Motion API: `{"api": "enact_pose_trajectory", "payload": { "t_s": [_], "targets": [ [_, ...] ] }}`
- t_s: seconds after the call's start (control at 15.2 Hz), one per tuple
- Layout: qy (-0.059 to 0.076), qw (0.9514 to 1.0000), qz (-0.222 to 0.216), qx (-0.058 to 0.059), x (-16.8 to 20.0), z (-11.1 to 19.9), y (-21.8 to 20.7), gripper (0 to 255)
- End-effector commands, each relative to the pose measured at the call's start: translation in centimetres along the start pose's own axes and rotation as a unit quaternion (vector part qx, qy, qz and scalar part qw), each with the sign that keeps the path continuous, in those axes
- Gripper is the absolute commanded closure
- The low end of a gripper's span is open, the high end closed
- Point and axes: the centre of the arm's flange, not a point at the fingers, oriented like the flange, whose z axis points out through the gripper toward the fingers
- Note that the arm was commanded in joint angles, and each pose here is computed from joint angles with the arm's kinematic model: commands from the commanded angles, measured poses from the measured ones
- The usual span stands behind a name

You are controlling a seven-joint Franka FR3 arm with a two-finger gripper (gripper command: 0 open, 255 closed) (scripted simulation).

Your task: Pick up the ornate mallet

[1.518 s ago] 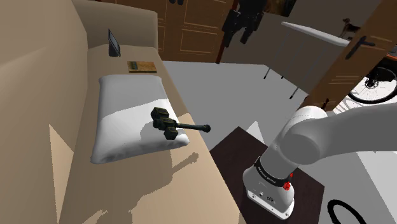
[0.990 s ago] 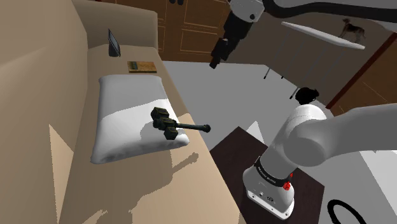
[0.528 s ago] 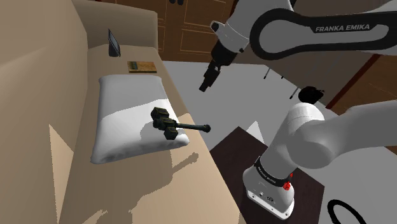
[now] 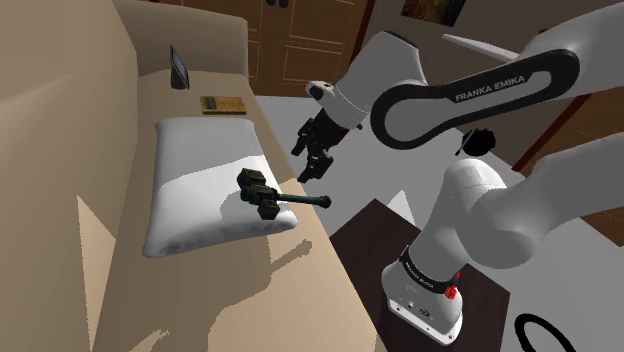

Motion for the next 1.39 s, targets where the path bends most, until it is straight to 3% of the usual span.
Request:
{"api": "enact_pose_trajectory", "payload": {
  "t_s": [0.0, 0.13, 0.73, 0.79, 1.32],
  "targets": [
    [0.016, 0.9983, -0.054, 0.011, -0.3, 2.6, -1.0, 0],
    [0.028, 0.9945, -0.098, 0.021, -0.5, 4.6, -1.8, 0],
    [0.028, 0.9945, -0.098, 0.021, -1.9, 8.3, -2.2, 0],
    [0.028, 0.9945, -0.098, 0.021, -1.9, 8.3, -2.2, 255],
    [0.028, 0.9945, -0.098, 0.021, -1.9, 8.2, -2.2, 255]
  ]
}}
